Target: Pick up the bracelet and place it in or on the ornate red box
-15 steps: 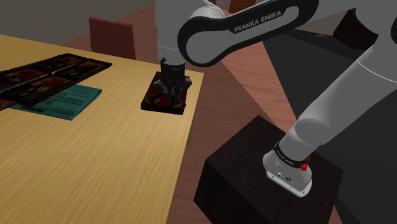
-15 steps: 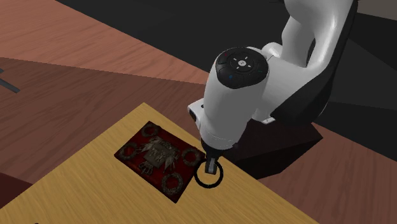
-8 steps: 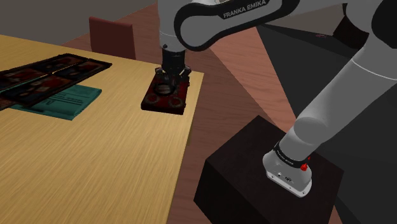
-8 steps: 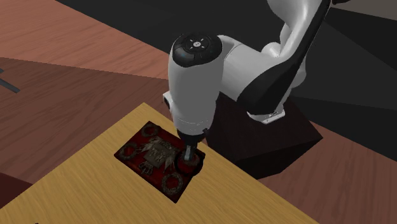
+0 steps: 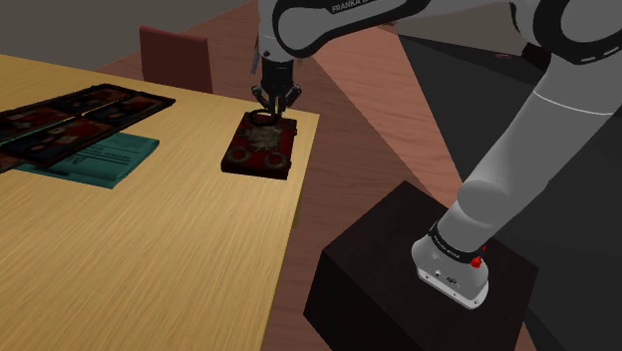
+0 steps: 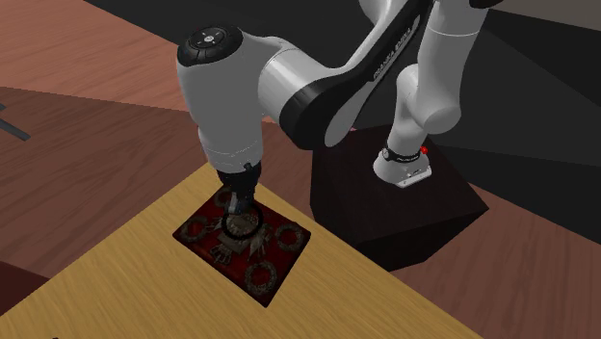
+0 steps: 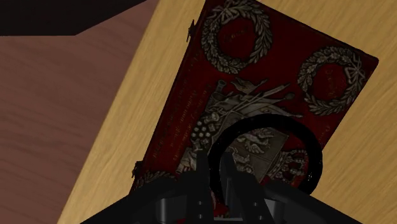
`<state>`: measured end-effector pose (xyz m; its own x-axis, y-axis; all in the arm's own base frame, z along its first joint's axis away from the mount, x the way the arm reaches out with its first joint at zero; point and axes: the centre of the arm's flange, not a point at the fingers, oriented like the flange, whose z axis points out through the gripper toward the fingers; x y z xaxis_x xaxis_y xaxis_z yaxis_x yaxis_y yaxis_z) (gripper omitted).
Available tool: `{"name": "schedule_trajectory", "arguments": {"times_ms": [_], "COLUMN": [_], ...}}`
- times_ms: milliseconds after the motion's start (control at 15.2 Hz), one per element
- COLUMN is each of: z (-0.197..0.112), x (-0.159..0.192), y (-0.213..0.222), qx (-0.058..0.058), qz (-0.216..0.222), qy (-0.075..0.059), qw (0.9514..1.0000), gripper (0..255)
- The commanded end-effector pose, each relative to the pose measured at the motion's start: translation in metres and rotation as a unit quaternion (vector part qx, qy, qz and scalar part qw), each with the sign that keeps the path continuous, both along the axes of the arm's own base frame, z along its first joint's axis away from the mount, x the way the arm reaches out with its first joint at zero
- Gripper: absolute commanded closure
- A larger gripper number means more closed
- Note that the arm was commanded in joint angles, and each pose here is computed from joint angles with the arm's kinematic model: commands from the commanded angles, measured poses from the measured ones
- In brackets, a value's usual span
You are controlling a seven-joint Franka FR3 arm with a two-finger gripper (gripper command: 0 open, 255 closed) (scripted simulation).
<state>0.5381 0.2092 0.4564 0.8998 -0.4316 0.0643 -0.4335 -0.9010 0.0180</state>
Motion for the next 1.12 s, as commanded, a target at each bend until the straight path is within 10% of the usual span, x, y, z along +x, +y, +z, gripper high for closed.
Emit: {"name": "schedule_trajectory", "arguments": {"times_ms": [0,1056], "z": [0.001,-0.073], "x": [0.015,0.015], "y": [-0.015,-0.015], "qx": [0.000,0.000], "qz": [0.000,0.000], "qy": [0.000,0.000], "qw": [1.0000,1.0000], "gripper": [255,255]}}
